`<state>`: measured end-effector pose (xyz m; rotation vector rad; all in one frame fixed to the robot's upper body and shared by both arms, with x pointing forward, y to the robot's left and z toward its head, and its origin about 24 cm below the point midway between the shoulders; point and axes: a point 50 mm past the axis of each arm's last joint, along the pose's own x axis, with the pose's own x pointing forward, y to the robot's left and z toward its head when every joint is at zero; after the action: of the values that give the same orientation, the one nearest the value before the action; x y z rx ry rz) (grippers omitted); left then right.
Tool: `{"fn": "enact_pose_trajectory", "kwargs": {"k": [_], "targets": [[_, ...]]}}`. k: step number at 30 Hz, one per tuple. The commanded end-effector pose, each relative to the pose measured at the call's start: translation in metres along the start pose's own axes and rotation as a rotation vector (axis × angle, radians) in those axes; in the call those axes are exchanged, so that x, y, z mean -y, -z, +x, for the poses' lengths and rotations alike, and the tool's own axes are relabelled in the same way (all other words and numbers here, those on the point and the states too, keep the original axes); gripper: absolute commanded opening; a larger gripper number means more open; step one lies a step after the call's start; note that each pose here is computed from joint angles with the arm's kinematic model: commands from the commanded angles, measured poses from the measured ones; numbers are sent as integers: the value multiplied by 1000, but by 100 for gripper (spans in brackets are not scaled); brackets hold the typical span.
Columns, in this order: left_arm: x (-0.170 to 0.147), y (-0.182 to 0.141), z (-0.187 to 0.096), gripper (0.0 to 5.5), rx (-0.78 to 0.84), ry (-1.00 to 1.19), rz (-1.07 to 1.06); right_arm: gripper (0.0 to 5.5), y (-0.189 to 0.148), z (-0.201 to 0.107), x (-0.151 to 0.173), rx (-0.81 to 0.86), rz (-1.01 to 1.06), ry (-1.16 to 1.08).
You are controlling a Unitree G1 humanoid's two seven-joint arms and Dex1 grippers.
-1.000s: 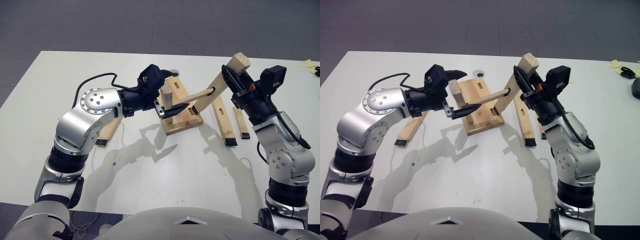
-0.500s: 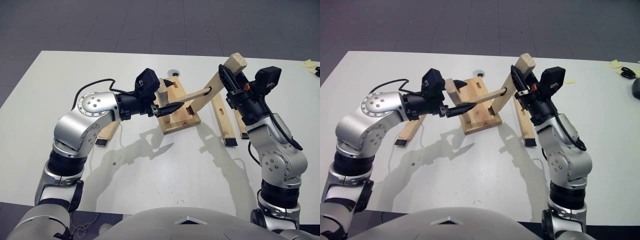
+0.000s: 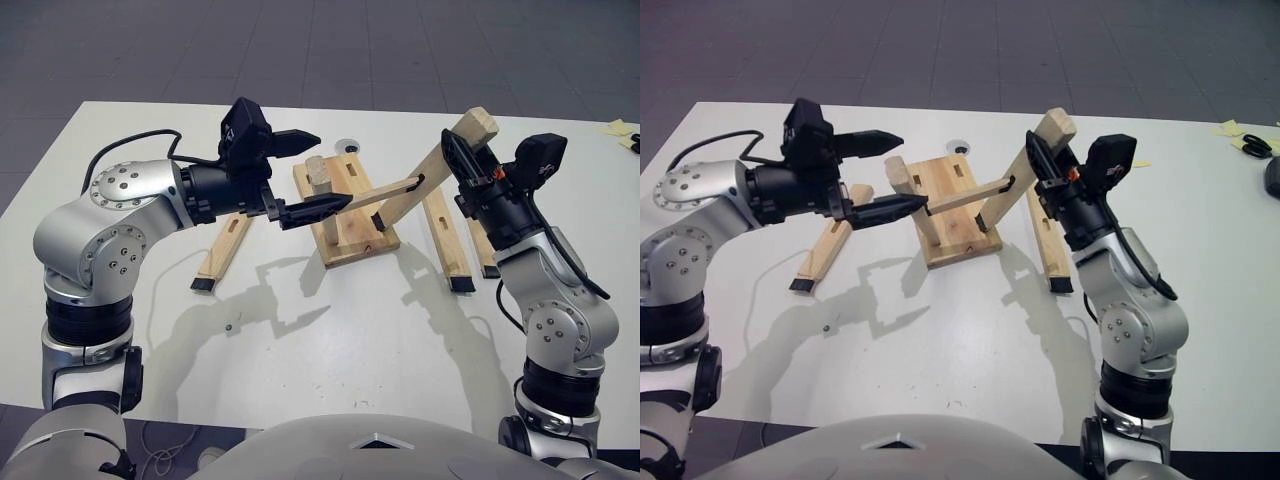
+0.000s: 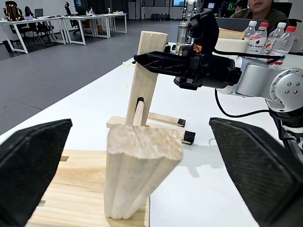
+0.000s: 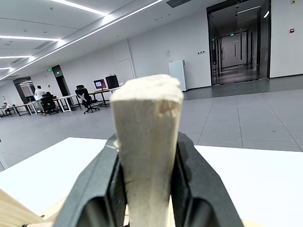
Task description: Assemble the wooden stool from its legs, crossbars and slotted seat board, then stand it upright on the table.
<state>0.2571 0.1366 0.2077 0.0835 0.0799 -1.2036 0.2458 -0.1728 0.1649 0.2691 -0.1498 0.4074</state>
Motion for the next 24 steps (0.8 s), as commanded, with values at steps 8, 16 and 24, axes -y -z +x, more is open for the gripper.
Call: {"fn": "enact_pose_trajectory", "kwargs": {"k": [8, 16, 24], "targets": [[-7, -5, -4, 346, -13, -39, 24, 102, 8, 0, -6, -52, -65, -8], [-5, 3, -1, 220, -25, -46, 19, 102, 10, 3, -13, -49, -142, -20], [-1, 9, 8, 217, -31, -31, 12, 102, 15, 9, -21, -40, -49, -9]]}}
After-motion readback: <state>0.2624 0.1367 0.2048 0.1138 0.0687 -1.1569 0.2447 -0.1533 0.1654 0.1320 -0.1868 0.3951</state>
